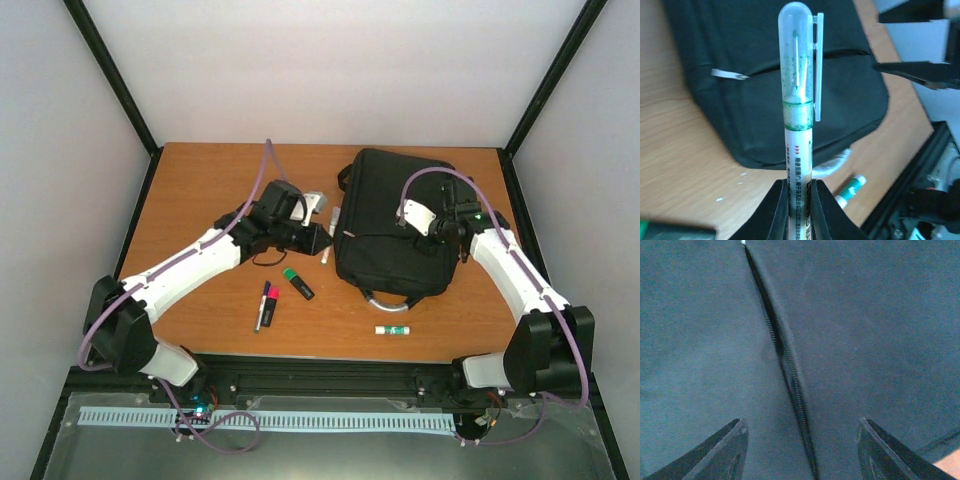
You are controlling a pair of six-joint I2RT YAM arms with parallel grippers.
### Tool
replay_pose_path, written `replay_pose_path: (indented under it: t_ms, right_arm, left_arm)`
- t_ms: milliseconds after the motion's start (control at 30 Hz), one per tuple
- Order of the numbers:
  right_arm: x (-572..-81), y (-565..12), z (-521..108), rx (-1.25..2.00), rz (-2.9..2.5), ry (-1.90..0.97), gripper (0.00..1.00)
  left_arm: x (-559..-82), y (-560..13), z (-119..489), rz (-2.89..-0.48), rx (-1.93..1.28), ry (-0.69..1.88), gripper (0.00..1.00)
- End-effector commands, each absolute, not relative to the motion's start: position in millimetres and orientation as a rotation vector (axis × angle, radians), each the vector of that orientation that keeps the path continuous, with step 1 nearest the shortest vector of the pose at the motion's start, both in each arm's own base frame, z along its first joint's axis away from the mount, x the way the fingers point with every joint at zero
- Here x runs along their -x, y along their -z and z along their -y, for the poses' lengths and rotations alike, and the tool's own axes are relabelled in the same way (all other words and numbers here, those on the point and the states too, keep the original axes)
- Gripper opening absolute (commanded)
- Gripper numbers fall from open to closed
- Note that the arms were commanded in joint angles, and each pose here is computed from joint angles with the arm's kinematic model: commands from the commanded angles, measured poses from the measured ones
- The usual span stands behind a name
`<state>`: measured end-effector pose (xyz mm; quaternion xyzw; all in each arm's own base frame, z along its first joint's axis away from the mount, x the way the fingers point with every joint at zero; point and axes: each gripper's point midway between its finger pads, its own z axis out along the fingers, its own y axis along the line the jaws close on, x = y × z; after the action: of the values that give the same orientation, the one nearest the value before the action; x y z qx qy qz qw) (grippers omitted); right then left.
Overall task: Pack the student bag
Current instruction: Pick up the stationery from the center of the board.
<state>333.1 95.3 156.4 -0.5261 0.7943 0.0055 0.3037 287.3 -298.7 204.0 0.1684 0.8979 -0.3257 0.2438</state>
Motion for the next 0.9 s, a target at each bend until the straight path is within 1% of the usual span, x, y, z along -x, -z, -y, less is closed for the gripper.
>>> replay_pose_path:
  t_ms: [0,167,300,400,500,567,633,700,800,867]
  right_arm:
    - [-352,-153,-87,1.473,-2.058,0.181,0.58]
    - [-361,-141,-90,1.505,-2.075,0.224,0.53]
    - [-365,-131,-96,1.524,-2.087,0.194,0.52]
    - [-372,-127,-98,1.503,-2.102,0.2,0.48]
    - [-384,-127,-99,1.455,-2.118,0.215,0.38]
    - [-392,-127,-98,1.421,-2.13,0.233,0.33]
    - [-397,-130,-98,1.392,-2.136,0.233,0.21]
    - [-396,-139,-102,1.367,-2.127,0.202,0.13]
    - [-392,-159,-109,1.335,-2.081,0.172,0.06]
    - [-390,-172,-109,1.308,-2.058,0.174,0.04]
  left_arm:
    - [-276,-222,340,-2.379,-0.495,1.134,0.01]
    - [-267,-208,354,-2.405,-0.506,1.208,0.01]
    - [-259,-202,365,-2.411,-0.542,1.238,0.01]
    - [-259,-192,369,-2.428,-0.545,1.231,0.01]
    - [-262,-177,372,-2.462,-0.534,1.22,0.01]
    - [-264,-170,377,-2.473,-0.533,1.237,0.01]
    - [-265,-165,381,-2.476,-0.536,1.254,0.01]
    - [-267,-159,386,-2.481,-0.543,1.266,0.01]
    - [-269,-151,395,-2.489,-0.559,1.304,0.01]
    - [-270,-143,404,-2.503,-0.573,1.323,0.01]
